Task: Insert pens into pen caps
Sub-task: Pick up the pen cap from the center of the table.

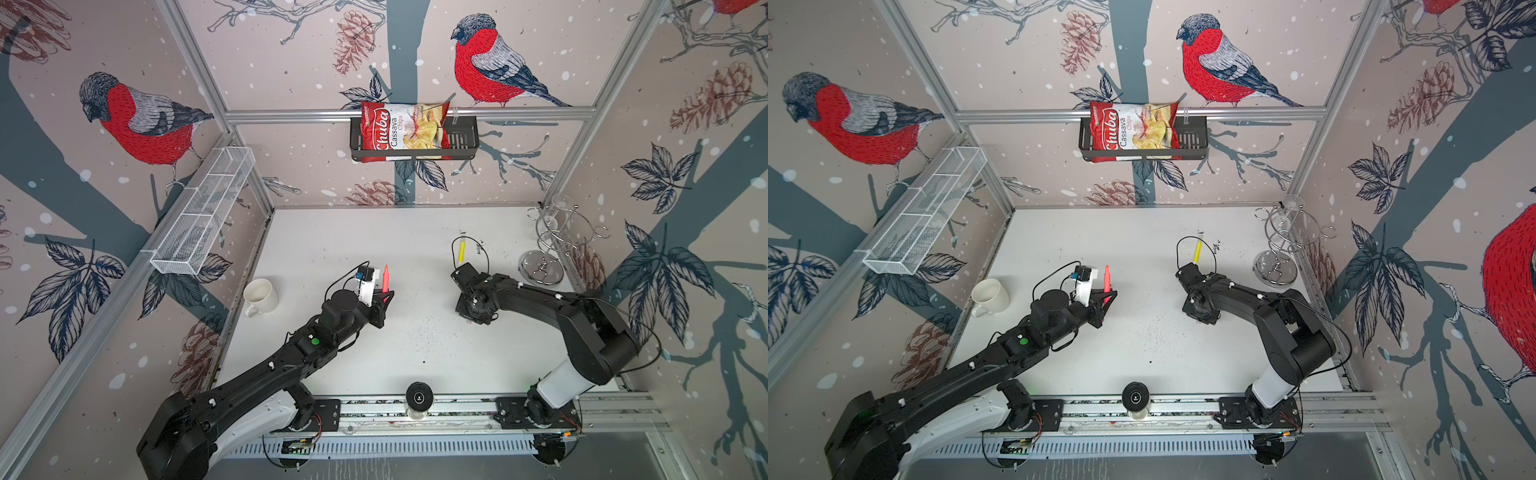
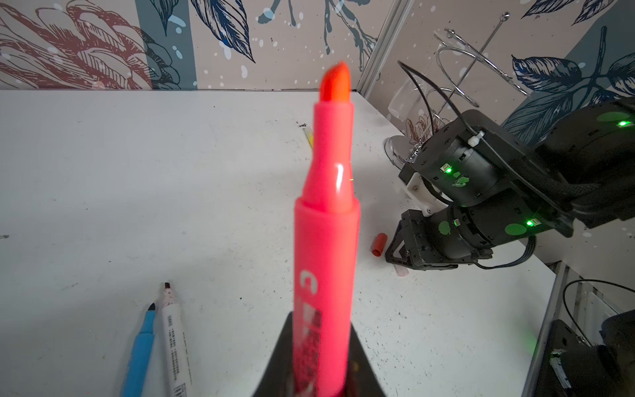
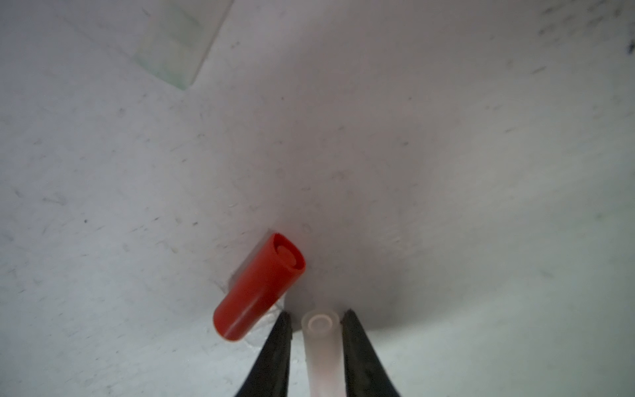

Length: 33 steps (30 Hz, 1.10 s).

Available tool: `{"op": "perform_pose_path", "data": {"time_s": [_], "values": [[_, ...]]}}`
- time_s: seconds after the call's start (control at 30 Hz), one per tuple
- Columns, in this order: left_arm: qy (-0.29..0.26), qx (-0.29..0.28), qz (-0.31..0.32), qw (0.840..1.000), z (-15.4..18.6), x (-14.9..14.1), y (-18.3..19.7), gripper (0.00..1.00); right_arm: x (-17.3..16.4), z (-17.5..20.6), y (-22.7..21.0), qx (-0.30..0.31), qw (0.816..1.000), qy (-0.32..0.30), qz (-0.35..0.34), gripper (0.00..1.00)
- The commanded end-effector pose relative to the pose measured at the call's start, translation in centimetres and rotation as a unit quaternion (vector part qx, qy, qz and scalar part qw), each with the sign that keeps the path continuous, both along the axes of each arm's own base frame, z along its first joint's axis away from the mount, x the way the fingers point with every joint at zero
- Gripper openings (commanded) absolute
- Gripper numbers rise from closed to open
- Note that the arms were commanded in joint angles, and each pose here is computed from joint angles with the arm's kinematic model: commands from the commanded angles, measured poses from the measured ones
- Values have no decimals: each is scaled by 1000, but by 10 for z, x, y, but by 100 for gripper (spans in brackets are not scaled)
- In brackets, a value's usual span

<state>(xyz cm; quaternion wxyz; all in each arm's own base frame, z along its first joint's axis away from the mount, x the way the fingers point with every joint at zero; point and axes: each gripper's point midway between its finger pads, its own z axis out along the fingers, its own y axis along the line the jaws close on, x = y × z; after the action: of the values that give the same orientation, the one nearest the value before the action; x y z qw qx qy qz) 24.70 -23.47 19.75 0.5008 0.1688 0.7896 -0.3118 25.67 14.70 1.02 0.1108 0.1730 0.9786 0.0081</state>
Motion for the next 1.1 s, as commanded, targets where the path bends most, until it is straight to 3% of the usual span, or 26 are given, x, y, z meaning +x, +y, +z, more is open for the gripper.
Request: {"op": "perform_pose_path", "data": {"time_s": [0.0, 0.43, 0.67, 0.87, 1.07], "values": [[-9, -4, 7, 1000, 8, 2, 2, 0, -21, -10, -8, -11, 999, 45, 13, 31], [-9, -5, 8, 1000, 9, 2, 3, 0, -26, -11, -12, -10, 999, 46, 14, 24], [-10, -6, 6, 1000, 11, 2, 1, 0, -25, -7, -10, -4, 999, 40, 22, 3], [-14, -12, -3, 1000, 14, 0, -1, 0, -7, 25, 4, 26, 999, -6, 42, 2], [-23, -21, -18, 999, 19, -3, -5, 0, 21, 80, 24, 78, 991, -84, 76, 2]]}}
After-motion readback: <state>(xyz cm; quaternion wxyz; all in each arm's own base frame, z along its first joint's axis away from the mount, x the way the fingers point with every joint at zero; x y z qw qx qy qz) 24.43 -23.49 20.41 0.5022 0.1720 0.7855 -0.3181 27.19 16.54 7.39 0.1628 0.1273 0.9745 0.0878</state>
